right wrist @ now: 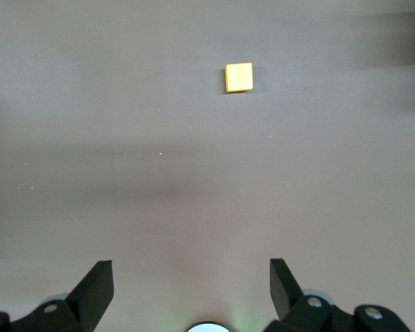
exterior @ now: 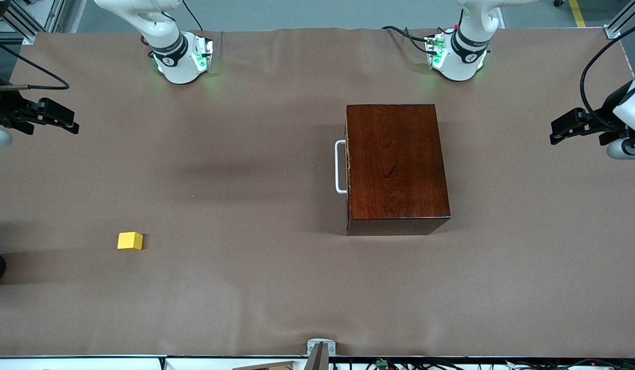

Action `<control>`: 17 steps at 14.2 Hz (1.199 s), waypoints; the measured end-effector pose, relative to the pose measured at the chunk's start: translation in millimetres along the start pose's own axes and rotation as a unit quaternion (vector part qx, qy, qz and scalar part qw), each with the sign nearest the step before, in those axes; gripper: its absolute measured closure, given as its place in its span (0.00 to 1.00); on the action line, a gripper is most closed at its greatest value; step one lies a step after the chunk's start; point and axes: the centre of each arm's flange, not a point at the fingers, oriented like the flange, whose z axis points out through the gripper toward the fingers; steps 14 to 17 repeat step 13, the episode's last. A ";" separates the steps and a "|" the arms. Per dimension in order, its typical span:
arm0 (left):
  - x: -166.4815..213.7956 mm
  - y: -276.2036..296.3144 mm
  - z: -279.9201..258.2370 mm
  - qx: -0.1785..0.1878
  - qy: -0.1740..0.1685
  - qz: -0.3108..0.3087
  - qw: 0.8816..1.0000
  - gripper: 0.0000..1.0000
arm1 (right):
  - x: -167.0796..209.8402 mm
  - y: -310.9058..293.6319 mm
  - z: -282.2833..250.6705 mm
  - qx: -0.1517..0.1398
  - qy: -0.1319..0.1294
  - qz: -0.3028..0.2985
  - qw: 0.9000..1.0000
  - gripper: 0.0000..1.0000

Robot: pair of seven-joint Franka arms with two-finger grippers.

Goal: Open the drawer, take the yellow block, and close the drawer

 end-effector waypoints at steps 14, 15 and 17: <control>-5.0 18.1 -1.4 -0.002 0.001 0.012 1.000 0.00 | 4.7 2.3 -6.8 -0.002 0.035 0.002 0.999 0.00; -5.0 18.1 -1.4 -0.002 0.001 0.012 1.000 0.00 | 4.7 2.3 -6.8 -0.002 0.035 0.002 0.999 0.00; -5.0 18.1 -1.4 -0.002 0.001 0.012 1.000 0.00 | 4.7 2.3 -6.8 -0.002 0.035 0.002 0.999 0.00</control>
